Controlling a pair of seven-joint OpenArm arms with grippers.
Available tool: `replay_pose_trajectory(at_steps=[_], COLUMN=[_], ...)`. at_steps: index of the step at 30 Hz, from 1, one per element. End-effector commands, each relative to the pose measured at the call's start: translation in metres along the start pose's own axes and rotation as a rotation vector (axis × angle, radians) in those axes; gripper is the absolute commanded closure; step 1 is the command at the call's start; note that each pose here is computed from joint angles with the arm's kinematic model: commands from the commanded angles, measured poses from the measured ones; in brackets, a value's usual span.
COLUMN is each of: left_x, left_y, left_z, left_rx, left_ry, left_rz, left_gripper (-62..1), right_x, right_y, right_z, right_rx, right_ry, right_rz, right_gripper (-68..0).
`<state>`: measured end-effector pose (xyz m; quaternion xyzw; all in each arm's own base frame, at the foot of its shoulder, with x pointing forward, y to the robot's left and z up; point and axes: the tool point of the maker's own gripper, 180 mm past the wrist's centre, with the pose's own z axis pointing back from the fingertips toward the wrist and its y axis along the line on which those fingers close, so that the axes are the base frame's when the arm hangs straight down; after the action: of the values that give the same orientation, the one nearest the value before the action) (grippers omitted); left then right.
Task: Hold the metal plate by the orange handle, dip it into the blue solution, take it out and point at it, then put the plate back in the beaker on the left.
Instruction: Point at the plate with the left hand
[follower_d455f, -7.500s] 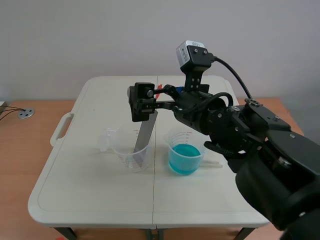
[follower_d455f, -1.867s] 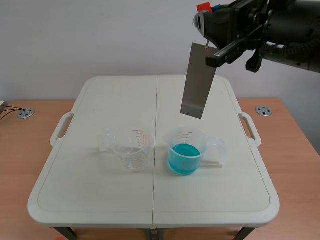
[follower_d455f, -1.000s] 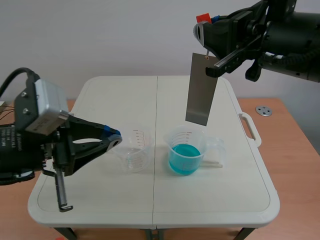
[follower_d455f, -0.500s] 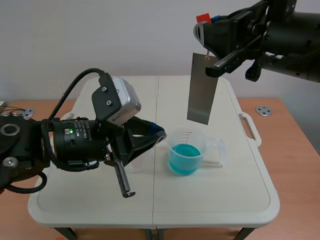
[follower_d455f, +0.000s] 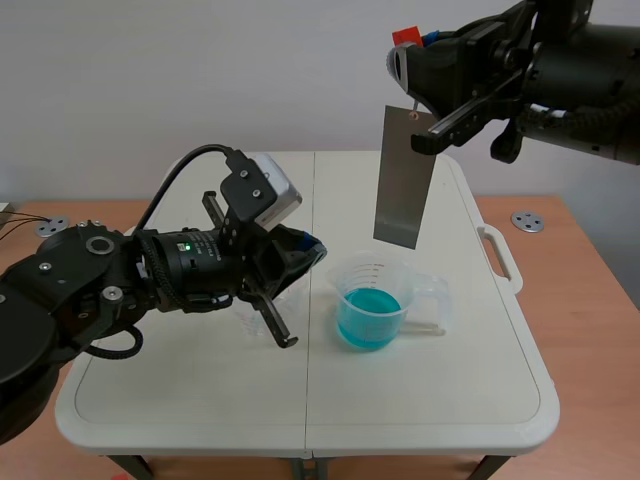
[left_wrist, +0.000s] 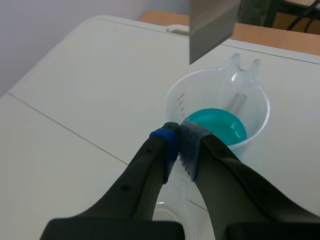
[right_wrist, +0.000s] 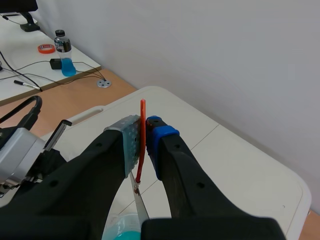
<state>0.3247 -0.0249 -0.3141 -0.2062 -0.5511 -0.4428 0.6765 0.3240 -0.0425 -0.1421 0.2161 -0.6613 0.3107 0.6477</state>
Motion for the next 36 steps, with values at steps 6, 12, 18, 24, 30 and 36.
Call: replay_pose_trajectory(at_steps=[6,12,18,24,30,36], left_x=[0.01,0.008,0.02,0.022,0.022,0.018], left_y=[0.017,0.021,0.025,0.026,0.026,0.031], left_z=[-0.008,-0.012,-0.013,-0.013,-0.013,-0.008], left_rx=[0.05,0.053,0.057,0.057,0.057,0.065], left_ry=[-0.022,-0.016,-0.067,-0.073,-0.072,-0.064], left_rz=[-0.028,-0.036,-0.046,-0.049,-0.049,-0.045], left_gripper=[-2.7,-2.7,-2.7,-2.7,-2.7,-2.7], right_x=[0.014,0.014,0.014,0.014,0.014,0.014], right_y=[0.0,0.0,0.0,0.0,0.0,0.0], right_z=[0.0,0.0,0.0,0.0,0.0,0.0], right_rx=[0.005,0.005,0.005,0.005,0.005,0.005], right_ry=[-0.043,-0.044,-0.044,-0.044,-0.043,-0.043], right_rz=[0.018,0.018,0.018,0.018,0.018,0.019], right_gripper=[-1.1,-1.1,-1.1,-1.1,-1.1,-1.1])
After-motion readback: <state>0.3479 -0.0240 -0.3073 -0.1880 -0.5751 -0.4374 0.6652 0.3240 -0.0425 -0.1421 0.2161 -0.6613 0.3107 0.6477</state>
